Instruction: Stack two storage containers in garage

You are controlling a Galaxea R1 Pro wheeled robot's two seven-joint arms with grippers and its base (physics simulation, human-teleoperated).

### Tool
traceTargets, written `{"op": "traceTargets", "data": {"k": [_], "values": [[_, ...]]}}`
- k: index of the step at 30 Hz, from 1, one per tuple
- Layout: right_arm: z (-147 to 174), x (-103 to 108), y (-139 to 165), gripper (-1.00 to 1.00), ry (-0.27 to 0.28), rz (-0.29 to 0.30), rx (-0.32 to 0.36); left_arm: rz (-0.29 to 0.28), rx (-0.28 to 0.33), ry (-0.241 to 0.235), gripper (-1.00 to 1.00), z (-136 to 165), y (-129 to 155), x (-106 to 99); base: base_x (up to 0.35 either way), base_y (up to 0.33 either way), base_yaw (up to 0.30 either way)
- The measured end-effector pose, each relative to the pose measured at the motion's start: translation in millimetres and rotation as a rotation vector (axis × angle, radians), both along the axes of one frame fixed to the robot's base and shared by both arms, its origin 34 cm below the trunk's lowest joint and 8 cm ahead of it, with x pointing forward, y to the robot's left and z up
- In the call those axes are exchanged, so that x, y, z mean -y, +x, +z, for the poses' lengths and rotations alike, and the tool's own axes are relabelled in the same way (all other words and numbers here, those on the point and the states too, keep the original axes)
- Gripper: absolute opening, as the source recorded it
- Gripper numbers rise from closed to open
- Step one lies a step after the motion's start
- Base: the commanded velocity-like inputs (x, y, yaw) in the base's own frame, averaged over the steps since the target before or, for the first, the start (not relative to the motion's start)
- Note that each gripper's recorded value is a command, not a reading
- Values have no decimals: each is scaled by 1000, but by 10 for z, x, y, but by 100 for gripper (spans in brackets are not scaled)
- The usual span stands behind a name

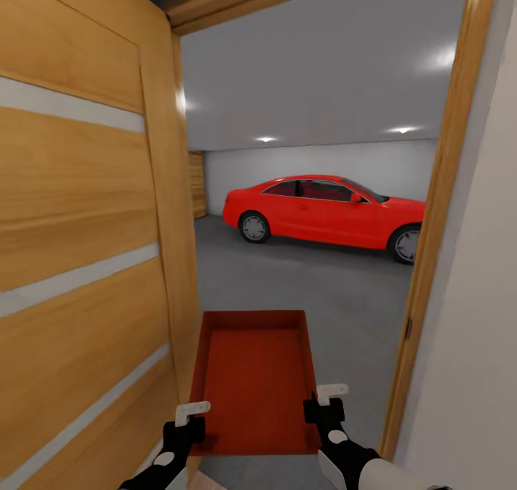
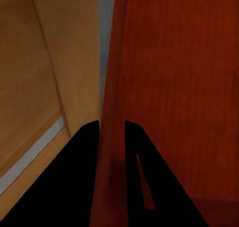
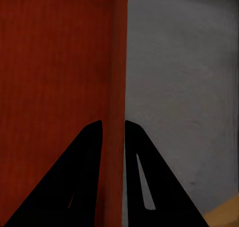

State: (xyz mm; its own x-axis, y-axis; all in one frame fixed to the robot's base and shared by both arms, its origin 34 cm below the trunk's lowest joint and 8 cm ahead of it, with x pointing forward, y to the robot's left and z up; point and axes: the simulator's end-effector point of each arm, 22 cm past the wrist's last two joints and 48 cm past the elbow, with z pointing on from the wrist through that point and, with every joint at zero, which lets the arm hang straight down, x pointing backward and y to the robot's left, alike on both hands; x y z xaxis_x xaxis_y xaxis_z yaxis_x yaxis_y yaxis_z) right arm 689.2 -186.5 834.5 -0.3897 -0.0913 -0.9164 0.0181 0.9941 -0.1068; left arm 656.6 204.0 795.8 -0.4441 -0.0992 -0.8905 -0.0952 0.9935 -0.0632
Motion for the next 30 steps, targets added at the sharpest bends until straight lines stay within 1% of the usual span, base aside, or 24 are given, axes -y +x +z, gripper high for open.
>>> {"op": "traceTargets", "data": {"k": [30], "values": [[0, 0, 0, -100, 0, 0, 0, 0, 0, 0, -100, 0, 0, 0, 304, 187, -276]]}}
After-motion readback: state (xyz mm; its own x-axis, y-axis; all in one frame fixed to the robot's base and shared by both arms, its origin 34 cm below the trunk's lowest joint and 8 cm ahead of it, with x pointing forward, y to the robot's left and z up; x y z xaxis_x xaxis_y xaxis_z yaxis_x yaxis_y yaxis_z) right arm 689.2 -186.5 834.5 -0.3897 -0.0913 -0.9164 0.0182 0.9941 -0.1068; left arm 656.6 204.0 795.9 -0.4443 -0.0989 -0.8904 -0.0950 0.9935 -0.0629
